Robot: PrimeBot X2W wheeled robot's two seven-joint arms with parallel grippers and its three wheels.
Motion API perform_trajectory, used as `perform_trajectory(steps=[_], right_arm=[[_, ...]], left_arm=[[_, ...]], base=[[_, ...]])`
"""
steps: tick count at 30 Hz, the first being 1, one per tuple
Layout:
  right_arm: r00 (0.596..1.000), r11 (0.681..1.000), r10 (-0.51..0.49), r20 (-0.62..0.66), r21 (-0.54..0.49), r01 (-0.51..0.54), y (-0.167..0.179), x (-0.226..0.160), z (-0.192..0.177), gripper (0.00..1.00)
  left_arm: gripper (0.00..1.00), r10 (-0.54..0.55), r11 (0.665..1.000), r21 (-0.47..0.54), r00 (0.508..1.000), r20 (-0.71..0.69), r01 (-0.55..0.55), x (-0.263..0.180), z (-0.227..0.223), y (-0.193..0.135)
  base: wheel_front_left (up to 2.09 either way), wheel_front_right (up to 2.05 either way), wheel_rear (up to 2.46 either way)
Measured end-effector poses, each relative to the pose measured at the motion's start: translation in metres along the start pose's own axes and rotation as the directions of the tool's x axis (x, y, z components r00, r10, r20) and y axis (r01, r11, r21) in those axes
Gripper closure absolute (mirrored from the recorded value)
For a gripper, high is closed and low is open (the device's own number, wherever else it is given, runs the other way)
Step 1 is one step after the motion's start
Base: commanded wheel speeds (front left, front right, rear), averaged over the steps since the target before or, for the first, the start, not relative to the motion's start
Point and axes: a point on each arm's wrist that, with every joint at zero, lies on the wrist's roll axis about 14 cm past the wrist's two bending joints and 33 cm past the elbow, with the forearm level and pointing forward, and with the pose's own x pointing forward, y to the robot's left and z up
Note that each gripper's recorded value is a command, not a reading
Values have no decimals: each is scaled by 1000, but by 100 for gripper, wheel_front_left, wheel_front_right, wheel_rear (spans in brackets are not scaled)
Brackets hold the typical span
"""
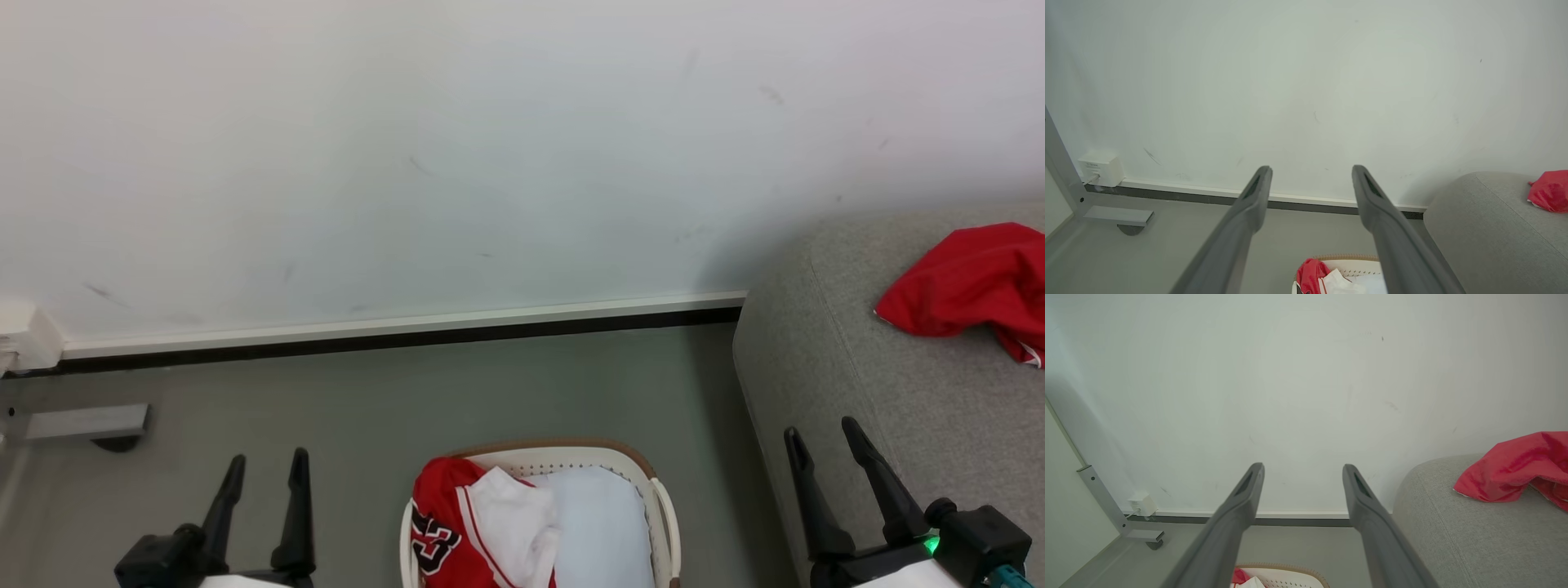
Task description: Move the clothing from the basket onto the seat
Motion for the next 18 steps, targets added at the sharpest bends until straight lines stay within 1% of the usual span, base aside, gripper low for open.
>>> perform_trajectory(steps=[3,5,9,15,18], right_arm=[[1000,1000,-9,-2,3,9,-3,1,-1,0],[1000,1000,-13,14,-2,13,-6,7,5,0],[999,999,-25,48,-28,27,-18,24,17,0],[996,997,-62,60,-46,65,-39,43,20,0],[994,995,-88,68,-42,90,-48,52,19,0]], left_arm=[[0,-7,1000,5,1000,-6,7,3,-3,-1],[0,-21,1000,9,1000,-12,21,8,-5,-4],[0,-79,997,18,996,-28,80,27,-13,-20],[0,-161,986,25,984,-73,163,60,-35,-37],[0,-203,977,37,972,-121,209,75,-56,-45]], base=[[0,0,0],[0,0,0],[0,0,0],[0,0,0],[0,0,0]])
